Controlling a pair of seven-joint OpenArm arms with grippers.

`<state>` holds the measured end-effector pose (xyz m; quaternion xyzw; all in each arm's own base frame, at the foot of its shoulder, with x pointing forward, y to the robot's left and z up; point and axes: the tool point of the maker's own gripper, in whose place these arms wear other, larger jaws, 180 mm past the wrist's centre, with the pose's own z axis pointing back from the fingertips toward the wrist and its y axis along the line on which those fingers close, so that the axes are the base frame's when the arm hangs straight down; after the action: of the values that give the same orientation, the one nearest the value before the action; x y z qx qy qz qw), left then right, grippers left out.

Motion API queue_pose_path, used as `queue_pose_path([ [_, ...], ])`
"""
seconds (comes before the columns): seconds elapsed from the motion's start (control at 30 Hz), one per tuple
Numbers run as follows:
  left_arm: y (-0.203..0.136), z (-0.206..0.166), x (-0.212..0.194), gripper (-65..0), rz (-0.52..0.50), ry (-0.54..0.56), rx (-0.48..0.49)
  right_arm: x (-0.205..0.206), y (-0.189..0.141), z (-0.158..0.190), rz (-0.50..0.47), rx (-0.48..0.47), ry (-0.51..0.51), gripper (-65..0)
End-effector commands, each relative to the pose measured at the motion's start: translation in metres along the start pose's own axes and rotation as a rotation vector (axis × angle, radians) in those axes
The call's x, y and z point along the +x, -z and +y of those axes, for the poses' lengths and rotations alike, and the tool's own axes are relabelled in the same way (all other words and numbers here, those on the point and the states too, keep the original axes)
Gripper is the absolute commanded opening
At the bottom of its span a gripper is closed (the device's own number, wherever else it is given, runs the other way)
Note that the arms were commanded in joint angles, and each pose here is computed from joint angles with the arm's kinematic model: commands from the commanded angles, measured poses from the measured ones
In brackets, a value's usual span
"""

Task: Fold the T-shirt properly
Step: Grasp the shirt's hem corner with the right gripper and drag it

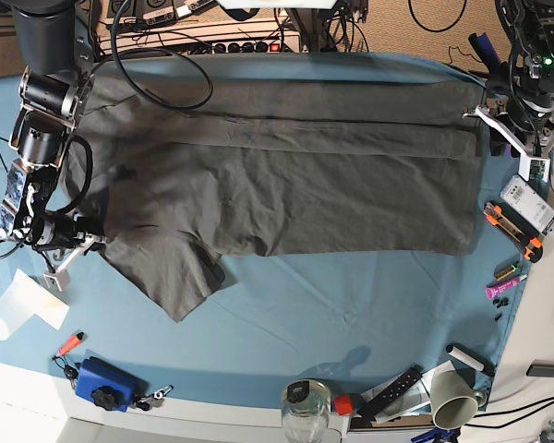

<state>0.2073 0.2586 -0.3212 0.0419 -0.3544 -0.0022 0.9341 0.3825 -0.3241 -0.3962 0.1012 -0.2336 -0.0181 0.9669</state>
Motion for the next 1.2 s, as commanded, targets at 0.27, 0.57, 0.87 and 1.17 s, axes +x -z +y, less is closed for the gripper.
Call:
queue_pose_path([
  [0.27,-0.004,0.002,0.011,-44.3,-0.044,0.009,0.009,0.01,-0.03,0.005,0.025,0.066,0.006,-65.0],
  [0.57,-0.004,0.002,0.011,-44.3,-0.043,0.009,0.009,0.011,-0.054,0.032,-0.022,0.124,-0.091,-65.0],
  [0.87,-0.004,0.002,0.011,-44.3,-0.043,0.009,0.009,-0.022,-0.074,0.053,-0.046,0.077,-0.235,-65.0],
  [1.17,-0.004,0.002,0.011,-44.3,-0.043,0.009,0.009,-0.066,-0.093,0.056,-0.057,0.107,-0.252,-65.0],
])
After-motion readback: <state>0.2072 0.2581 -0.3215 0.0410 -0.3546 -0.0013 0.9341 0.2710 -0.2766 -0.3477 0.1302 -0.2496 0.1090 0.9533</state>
